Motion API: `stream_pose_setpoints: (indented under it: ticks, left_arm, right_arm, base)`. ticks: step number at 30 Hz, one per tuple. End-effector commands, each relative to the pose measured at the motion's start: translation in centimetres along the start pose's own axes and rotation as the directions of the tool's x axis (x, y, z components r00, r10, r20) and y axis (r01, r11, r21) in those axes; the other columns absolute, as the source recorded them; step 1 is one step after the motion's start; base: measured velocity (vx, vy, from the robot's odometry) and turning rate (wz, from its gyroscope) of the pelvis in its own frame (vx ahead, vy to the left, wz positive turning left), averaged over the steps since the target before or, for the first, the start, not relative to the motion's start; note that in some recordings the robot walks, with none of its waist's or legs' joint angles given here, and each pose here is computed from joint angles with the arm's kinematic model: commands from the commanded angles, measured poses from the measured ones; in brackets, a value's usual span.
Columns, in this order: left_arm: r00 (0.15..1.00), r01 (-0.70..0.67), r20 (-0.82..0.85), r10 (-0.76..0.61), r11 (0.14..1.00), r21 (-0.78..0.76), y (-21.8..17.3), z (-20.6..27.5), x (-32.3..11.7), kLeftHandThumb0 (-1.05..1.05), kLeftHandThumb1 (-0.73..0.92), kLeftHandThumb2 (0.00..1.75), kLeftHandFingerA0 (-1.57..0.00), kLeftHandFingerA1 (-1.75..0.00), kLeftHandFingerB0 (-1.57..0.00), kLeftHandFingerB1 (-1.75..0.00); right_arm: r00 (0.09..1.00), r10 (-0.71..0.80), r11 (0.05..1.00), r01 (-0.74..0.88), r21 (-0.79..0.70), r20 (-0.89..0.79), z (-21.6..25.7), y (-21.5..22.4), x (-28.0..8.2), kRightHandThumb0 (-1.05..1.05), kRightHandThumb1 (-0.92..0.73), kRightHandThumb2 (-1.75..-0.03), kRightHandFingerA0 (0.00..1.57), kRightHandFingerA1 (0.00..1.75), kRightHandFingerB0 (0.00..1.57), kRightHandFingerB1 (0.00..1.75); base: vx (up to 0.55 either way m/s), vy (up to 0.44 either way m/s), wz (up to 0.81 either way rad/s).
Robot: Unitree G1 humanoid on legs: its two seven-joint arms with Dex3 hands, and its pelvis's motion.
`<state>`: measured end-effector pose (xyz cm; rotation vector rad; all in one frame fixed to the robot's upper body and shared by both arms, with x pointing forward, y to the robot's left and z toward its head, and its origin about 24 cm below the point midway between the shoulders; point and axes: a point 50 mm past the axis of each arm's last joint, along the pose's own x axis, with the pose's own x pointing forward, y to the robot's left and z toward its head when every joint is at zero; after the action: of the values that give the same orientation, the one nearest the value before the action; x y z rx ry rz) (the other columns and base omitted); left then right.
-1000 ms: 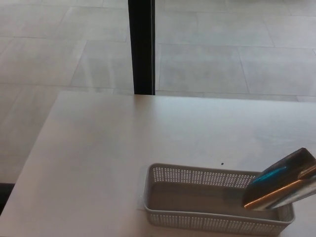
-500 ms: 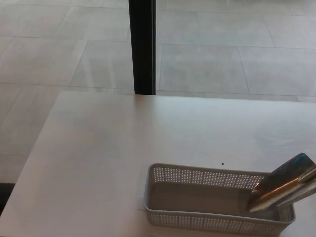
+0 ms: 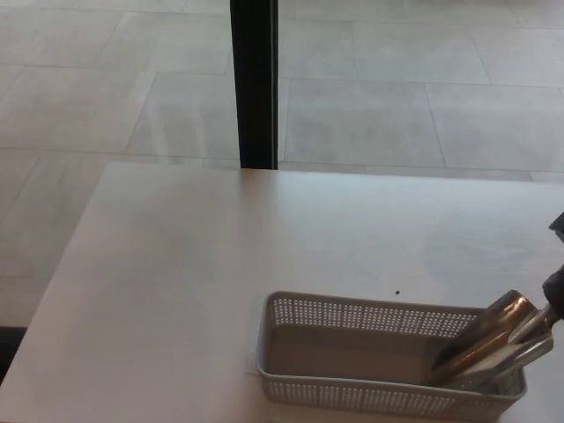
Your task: A garden tool is kept on the righthand side and a container is kept on the lefthand side on a desk infront of the robot. the robot uses its right hand to pick up the garden tool and makes a scooping motion inside the container
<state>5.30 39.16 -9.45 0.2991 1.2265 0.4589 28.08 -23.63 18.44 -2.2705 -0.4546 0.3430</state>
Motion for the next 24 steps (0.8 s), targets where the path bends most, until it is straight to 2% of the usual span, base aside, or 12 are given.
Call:
stream_pose_setpoints:
  ticks: [1, 2, 5, 6, 7, 11, 12, 13, 15, 16, 20, 24]
  left_arm:
    - [1.000, 0.012, 0.021, -0.012, 1.000, 0.006, 0.7, 0.2, -0.1, -0.18, -0.14, 1.11, -0.89, -0.95, -0.84, -0.91]
    - [1.000, 0.012, 0.014, -0.012, 1.000, 0.021, 0.6, 0.2, -0.1, -0.17, -0.13, 1.14, -0.86, -0.96, -0.81, -0.90]
    - [0.999, 0.027, 0.029, -0.028, 1.000, 0.004, 0.2, 0.1, -0.1, -0.21, -0.16, 1.07, -0.90, -0.97, -0.84, -0.91]
    - [0.999, 0.030, 0.028, -0.030, 1.000, 0.005, 0.2, 0.1, -0.1, -0.24, -0.13, 1.03, -0.87, -0.96, -0.84, -0.91]
    - [0.999, 0.030, 0.025, -0.030, 1.000, 0.009, 0.2, 0.1, -0.1, -0.22, -0.12, 1.05, -0.87, -0.95, -0.83, -0.90]
    - [0.999, 0.028, 0.023, -0.029, 0.999, 0.016, 0.1, 0.2, -0.1, -0.14, -0.13, 1.08, -0.91, -0.96, -0.84, -0.91]
    - [0.999, 0.030, 0.022, -0.030, 0.999, 0.020, 0.2, 0.2, -0.1, -0.18, -0.12, 1.10, -0.91, -0.94, -0.83, -0.88]
    - [0.999, 0.031, 0.015, -0.032, 0.998, 0.053, 0.2, 0.1, -0.1, -0.27, -0.11, 1.09, -0.88, -0.92, -0.81, -0.87]
    - [0.999, 0.031, 0.013, -0.032, 0.997, 0.064, 0.2, 0.1, -0.1, -0.27, -0.11, 1.09, -0.88, -0.92, -0.81, -0.87]
    - [0.999, 0.035, 0.019, -0.036, 0.998, 0.055, 0.2, 0.2, -0.1, -0.30, -0.14, 1.04, -0.89, -0.93, -0.84, -0.88]
    - [1.000, 0.028, 0.009, -0.028, 0.999, 0.031, 0.1, 0.0, -0.1, -0.18, -0.11, 1.04, -0.89, -0.95, -0.83, -0.90]
    - [0.999, 0.037, 0.011, -0.038, 0.998, 0.045, 0.1, 0.0, -0.1, -0.28, -0.09, 0.95, -0.89, -0.93, -0.85, -0.89]
  right_arm:
    - [0.991, 0.127, 0.992, -0.127, 0.001, -0.049, 1.4, 0.0, 0.5, -0.44, -0.77, -0.67, 0.89, 1.75, 0.78, 1.21]
    - [0.990, 0.133, 0.991, -0.132, 0.034, -0.041, 1.9, -0.2, 0.8, -0.42, -0.78, -0.67, 0.88, 1.74, 0.80, 1.04]
    - [0.990, 0.142, 0.989, -0.141, 0.050, -0.020, 3.0, -0.3, 1.0, -0.42, -0.79, -0.65, 0.89, 1.75, 0.81, 1.06]
    - [0.988, 0.152, 0.987, -0.151, 0.046, -0.015, 3.3, -0.3, 1.1, -0.43, -0.60, -1.03, 1.18, 1.34, 0.80, 1.02]
    - [0.987, 0.163, 0.986, -0.162, 0.048, -0.009, 3.5, -0.3, 1.2, -0.45, -0.58, -1.01, 1.18, 1.36, 0.81, 1.07]
    - [0.973, 0.229, 0.968, -0.226, 0.107, -0.015, 4.8, -0.1, 1.5, -0.44, -0.58, -1.01, 1.17, 1.34, 0.82, 1.07]
    - [0.970, 0.242, 0.964, -0.239, 0.114, -0.016, 5.0, 0.0, 1.6, -0.38, -0.75, -0.66, 0.89, 1.74, 0.83, 1.09]
    - [0.958, 0.286, 0.952, -0.281, 0.119, -0.026, 6.0, 0.2, 1.9, -0.41, -0.78, -0.67, 0.88, 1.70, 0.85, 0.81]
    - [0.954, 0.299, 0.949, -0.294, 0.117, -0.032, 6.2, 0.2, 1.9, -0.41, -0.78, -0.67, 0.88, 1.70, 0.85, 0.81]
    - [0.941, 0.336, 0.937, -0.330, 0.116, -0.038, 6.8, 0.3, 2.1, -0.42, -0.77, -0.69, 0.86, 1.70, 0.84, 0.69]
    - [0.920, 0.388, 0.914, -0.377, 0.147, -0.051, 7.5, 0.4, 2.6, -0.43, -0.72, -0.68, 0.86, 1.65, 0.77, 0.70]
    - [0.914, 0.402, 0.902, -0.385, 0.193, -0.058, 7.9, 0.2, 2.8, -0.41, -0.76, -0.70, 0.87, 1.64, 0.77, 0.70]
  base:
    - [0.00, 0.000, 0.00]
    - [0.00, 0.000, 0.00]
    - [0.00, 0.000, 0.00]
    - [0.00, 0.000, 0.00]
    - [0.00, 0.000, 0.00]
    - [0.00, 0.000, 0.00]
    - [0.00, 0.000, 0.00]
    - [0.00, 0.000, 0.00]
    - [0.00, 0.000, 0.00]
    - [0.00, 0.000, 0.00]
    - [0.00, 0.000, 0.00]
    - [0.00, 0.000, 0.00]
